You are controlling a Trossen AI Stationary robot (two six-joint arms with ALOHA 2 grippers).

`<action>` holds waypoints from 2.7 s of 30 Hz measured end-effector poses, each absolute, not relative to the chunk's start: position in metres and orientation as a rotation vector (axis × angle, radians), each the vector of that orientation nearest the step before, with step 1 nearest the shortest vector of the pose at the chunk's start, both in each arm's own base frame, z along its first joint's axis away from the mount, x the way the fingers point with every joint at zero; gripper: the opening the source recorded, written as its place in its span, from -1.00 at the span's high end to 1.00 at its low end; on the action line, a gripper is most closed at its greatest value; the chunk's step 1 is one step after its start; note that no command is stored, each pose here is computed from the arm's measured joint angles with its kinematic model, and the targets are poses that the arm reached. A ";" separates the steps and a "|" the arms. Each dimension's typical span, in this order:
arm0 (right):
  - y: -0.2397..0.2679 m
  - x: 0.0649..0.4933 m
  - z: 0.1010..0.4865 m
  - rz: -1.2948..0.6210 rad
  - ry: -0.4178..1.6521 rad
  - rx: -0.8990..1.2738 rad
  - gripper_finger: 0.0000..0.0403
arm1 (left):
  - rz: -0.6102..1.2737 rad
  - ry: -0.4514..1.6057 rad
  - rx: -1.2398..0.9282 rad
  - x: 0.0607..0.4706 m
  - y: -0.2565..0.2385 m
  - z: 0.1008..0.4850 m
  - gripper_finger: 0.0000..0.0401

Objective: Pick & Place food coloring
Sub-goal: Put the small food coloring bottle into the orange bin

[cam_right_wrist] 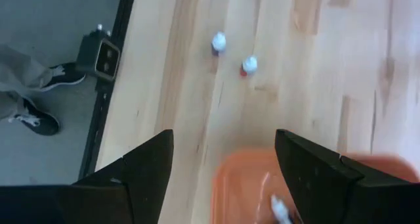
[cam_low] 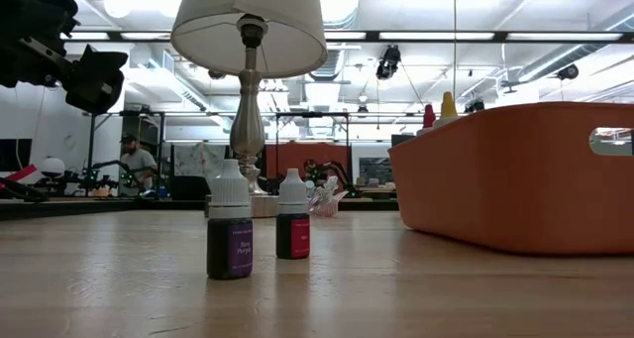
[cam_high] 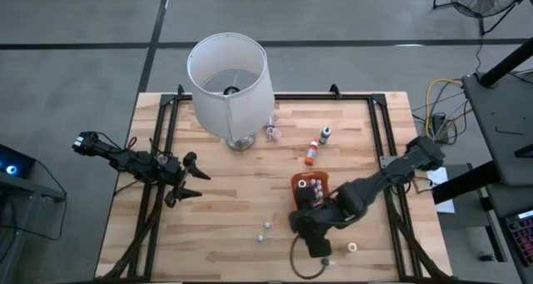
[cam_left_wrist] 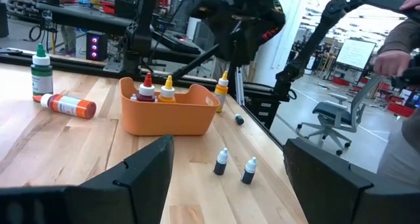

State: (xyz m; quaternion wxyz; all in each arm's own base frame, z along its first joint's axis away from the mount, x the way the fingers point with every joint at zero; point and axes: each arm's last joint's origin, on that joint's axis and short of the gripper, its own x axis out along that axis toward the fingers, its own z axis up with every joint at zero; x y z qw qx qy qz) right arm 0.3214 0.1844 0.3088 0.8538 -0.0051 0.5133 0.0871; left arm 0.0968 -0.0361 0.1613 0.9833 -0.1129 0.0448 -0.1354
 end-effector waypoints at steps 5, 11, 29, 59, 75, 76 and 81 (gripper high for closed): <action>0.189 0.353 0.306 0.210 1.061 -0.068 -0.27 | -0.272 0.090 -0.227 0.097 -0.036 0.161 -0.29; 0.192 0.387 0.290 0.225 1.111 -0.164 -0.26 | -0.272 0.090 -0.227 0.097 -0.036 0.161 -0.29; 0.179 0.417 0.237 0.247 1.221 -0.208 -0.24 | -0.272 0.090 -0.227 0.097 -0.036 0.161 -0.29; 0.171 0.445 0.165 0.249 1.273 -0.236 -0.22 | -0.272 0.090 -0.227 0.097 -0.036 0.161 -0.29; 0.171 0.445 0.166 0.262 1.266 -0.249 0.06 | -0.272 0.090 -0.227 0.097 -0.036 0.161 -0.29; 0.171 0.445 0.166 0.262 1.266 -0.249 0.10 | -0.273 0.090 -0.227 0.097 -0.036 0.161 -0.29; 0.171 0.445 0.165 0.261 1.265 -0.248 0.29 | -0.272 0.090 -0.227 0.097 -0.036 0.161 -0.29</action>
